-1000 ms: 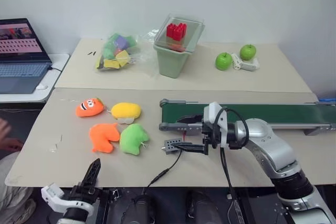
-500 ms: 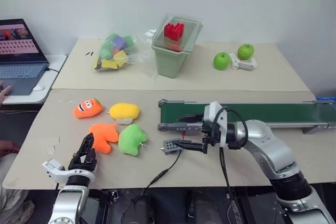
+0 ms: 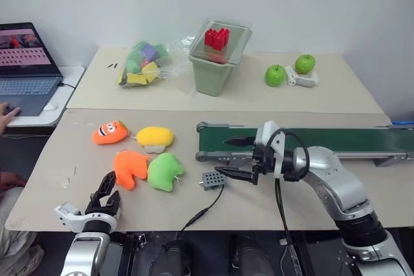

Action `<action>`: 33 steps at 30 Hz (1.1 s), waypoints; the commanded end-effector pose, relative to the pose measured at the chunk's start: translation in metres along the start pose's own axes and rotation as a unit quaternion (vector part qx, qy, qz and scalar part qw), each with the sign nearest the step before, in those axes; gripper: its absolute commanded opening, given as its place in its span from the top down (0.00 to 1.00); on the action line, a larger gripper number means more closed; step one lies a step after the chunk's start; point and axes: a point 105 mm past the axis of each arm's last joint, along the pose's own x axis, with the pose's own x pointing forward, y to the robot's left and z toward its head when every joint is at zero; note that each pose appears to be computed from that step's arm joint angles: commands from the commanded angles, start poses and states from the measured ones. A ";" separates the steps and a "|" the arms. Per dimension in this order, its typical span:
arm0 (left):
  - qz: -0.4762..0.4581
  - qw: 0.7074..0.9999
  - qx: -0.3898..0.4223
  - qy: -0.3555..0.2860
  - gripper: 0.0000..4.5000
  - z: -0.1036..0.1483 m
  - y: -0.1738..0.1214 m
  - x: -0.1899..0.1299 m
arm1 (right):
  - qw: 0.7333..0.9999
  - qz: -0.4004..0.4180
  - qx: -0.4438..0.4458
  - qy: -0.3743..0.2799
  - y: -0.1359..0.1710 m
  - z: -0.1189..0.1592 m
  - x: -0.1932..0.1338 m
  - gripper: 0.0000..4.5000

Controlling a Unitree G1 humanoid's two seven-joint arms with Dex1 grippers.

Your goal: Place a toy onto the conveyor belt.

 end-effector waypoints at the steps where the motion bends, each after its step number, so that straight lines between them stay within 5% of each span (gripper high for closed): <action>1: 0.010 1.000 0.002 0.018 0.01 -0.012 0.008 0.005 | 1.000 -0.010 -0.021 -0.018 -0.002 0.015 -0.005 0.00; 12: -0.038 0.998 0.021 0.041 0.01 -0.015 -0.011 0.056 | 0.999 -0.020 -0.024 -0.028 -0.006 0.020 -0.003 0.00; 29: -0.034 0.996 0.040 0.066 0.01 -0.018 0.009 0.064 | 0.998 -0.041 -0.029 -0.036 -0.011 0.026 -0.006 0.00; 33: -0.042 0.996 0.036 0.066 0.36 -0.017 0.010 0.065 | 0.998 -0.043 -0.030 -0.036 -0.012 0.025 -0.007 0.00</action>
